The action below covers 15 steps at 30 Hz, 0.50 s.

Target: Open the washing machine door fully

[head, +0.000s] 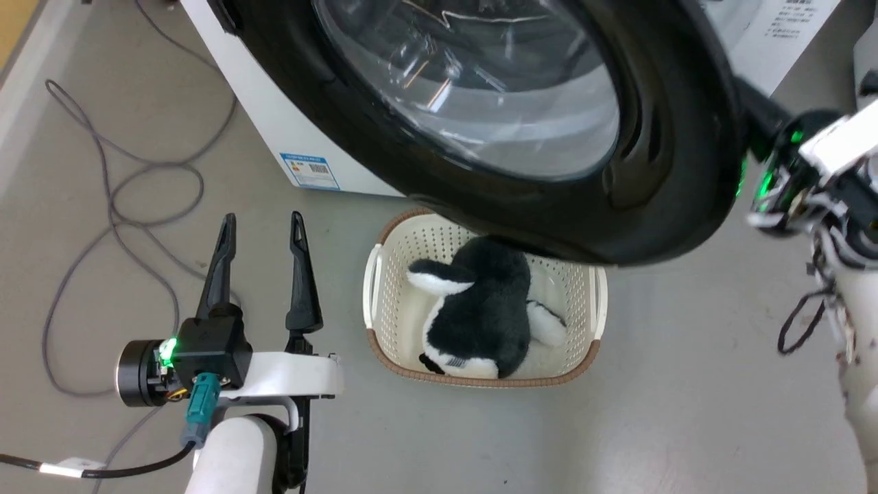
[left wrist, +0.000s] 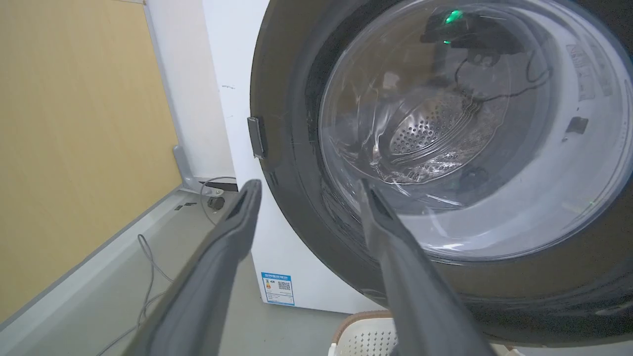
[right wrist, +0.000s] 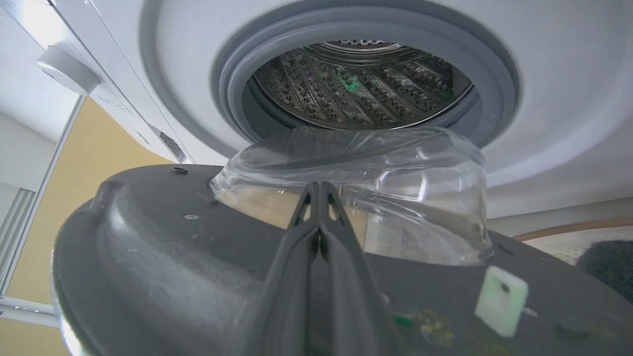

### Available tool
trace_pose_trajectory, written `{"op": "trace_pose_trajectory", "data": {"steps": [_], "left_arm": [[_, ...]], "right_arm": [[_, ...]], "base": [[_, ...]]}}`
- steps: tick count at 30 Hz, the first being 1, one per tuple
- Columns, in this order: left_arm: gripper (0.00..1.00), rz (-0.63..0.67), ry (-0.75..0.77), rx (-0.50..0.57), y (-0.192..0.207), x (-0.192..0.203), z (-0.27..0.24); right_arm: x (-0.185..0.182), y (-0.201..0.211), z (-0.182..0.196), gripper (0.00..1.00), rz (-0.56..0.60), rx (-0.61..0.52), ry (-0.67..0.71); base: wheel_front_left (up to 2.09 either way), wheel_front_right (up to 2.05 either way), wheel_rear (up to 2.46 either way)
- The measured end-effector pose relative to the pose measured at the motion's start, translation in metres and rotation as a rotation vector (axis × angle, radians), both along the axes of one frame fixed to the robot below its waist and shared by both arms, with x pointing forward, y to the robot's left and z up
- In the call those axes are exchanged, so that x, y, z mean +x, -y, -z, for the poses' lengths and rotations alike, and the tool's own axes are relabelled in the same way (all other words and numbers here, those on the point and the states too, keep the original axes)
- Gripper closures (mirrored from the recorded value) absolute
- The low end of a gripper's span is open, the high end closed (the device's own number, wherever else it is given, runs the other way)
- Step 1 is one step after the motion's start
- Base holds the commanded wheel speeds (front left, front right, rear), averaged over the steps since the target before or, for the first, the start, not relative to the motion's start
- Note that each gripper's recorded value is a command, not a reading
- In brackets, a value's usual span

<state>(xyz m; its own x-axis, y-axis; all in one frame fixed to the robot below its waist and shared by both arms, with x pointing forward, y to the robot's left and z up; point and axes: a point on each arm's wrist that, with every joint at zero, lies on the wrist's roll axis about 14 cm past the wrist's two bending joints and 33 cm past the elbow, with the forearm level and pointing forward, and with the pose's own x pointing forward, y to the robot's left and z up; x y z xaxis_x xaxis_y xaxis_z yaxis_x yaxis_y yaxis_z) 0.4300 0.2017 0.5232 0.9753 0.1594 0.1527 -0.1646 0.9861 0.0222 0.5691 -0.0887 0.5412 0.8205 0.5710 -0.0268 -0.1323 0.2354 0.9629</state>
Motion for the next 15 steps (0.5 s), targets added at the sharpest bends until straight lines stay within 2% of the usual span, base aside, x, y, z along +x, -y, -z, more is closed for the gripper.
{"op": "trace_pose_trajectory", "data": {"steps": [8, 15], "left_arm": [[0.0, -0.01, 0.01, -0.002, -0.003, -0.012, -0.006], [0.0, -0.007, 0.016, 0.002, -0.003, -0.023, -0.01]], "right_arm": [[-0.041, -0.018, 0.007, 1.0, -0.091, 0.013, -0.01], [-0.081, -0.038, 0.008, 1.0, -0.164, 0.07, -0.021]], "base": [[0.0, 0.0, 0.0], [0.0, 0.0, 0.0]]}}
